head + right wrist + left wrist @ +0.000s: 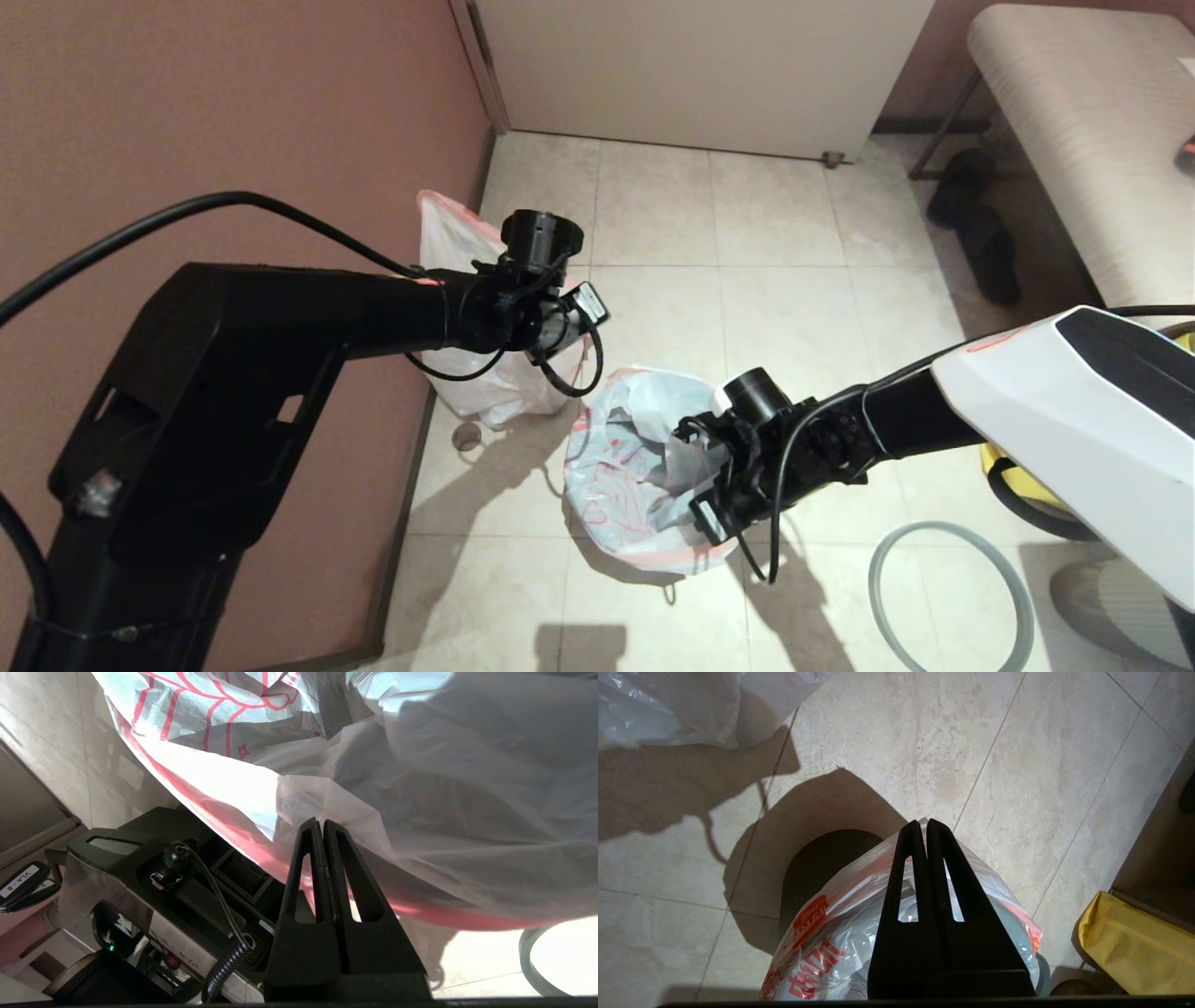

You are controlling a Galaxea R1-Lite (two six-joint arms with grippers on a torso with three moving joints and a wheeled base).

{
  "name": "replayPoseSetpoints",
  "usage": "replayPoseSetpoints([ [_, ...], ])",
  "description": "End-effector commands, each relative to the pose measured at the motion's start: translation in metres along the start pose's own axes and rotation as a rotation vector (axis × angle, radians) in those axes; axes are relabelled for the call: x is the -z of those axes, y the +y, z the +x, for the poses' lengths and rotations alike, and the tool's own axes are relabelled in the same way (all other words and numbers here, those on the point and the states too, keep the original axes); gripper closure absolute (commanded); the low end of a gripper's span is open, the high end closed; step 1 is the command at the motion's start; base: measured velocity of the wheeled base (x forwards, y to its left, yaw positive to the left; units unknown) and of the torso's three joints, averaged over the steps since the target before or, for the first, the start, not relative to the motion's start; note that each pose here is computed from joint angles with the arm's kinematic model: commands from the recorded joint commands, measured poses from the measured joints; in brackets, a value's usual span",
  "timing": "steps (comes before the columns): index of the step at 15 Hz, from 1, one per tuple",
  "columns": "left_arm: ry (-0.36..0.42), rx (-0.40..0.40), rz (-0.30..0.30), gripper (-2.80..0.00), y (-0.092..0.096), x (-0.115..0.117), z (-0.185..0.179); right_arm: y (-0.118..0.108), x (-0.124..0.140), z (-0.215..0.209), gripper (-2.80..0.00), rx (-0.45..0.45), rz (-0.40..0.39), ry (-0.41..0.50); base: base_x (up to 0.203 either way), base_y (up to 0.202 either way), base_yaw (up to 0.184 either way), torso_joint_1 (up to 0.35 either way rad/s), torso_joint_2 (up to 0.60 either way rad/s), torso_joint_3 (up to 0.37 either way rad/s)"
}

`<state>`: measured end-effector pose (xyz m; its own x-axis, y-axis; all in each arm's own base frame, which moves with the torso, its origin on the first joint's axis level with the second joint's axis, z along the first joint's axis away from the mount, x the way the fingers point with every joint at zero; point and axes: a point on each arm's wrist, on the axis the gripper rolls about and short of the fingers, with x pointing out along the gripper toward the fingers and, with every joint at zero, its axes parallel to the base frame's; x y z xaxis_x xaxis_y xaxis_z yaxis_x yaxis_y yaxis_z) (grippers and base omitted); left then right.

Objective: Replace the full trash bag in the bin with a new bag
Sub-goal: Put the new garbage bag on the trash can

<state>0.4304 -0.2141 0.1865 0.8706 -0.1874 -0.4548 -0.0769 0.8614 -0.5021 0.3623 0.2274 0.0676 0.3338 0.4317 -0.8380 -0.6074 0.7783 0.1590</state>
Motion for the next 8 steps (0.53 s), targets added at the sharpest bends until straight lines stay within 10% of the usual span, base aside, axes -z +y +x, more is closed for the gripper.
replayPoseSetpoints([
  [1, 0.0, -0.002, -0.004, 0.0, 0.0, 0.0, 0.0, 0.002, -0.002, -0.007, 0.0, -0.003, -0.006, -0.011, 0.0, 0.0, 0.0, 0.0, 0.0, 0.0],
  [5, 0.013, -0.014, 0.0, 0.0, 0.003, 0.006, 0.007, 0.008, 0.006, 0.004, 0.0, -0.011, -0.033, 0.042, 0.0, 0.0, 0.0, 0.0, 0.0, 0.0],
  [8, 0.145, -0.13, 0.042, 0.0, 0.037, 0.067, 0.068, 0.006, 0.01, 0.01, 0.0, -0.011, -0.047, 0.064, 0.0, 0.0, 0.0, 0.0, 0.0, 0.0],
])
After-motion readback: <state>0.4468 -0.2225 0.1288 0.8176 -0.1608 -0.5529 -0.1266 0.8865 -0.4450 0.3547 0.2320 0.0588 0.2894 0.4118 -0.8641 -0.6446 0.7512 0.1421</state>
